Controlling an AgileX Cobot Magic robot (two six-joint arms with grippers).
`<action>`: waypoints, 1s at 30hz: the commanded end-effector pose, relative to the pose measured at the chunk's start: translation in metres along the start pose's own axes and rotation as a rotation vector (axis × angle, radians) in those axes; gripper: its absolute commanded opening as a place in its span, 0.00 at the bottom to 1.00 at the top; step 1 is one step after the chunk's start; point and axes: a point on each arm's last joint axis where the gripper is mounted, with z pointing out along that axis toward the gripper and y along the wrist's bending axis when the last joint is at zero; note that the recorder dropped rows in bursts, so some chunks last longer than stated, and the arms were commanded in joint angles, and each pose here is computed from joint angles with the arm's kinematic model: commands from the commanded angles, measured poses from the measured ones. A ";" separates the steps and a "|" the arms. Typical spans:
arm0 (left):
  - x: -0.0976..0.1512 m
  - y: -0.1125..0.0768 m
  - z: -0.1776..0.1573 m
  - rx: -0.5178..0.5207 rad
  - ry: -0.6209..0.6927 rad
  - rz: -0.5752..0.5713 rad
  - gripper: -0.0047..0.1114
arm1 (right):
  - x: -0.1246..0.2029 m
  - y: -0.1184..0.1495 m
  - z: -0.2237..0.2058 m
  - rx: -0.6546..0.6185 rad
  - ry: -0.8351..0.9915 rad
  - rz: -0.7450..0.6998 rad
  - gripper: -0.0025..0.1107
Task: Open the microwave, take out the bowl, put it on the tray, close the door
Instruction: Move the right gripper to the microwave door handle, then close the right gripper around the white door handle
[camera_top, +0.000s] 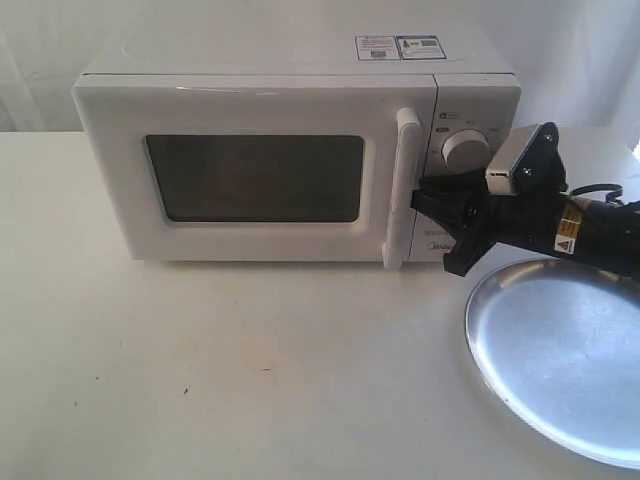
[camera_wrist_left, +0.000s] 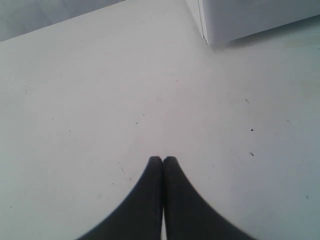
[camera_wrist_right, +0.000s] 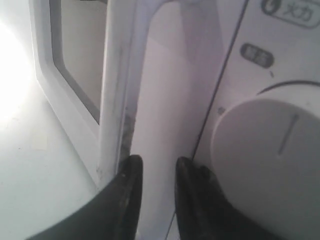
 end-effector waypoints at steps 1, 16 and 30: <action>-0.001 0.000 -0.001 0.001 -0.007 -0.009 0.04 | 0.005 0.013 0.003 -0.112 0.075 -0.028 0.61; -0.001 0.000 -0.001 0.001 -0.007 -0.009 0.04 | -0.021 0.021 -0.006 -0.191 0.070 0.034 0.61; -0.001 0.000 -0.001 0.001 -0.007 -0.009 0.04 | 0.023 0.017 0.036 -0.160 0.027 0.087 0.47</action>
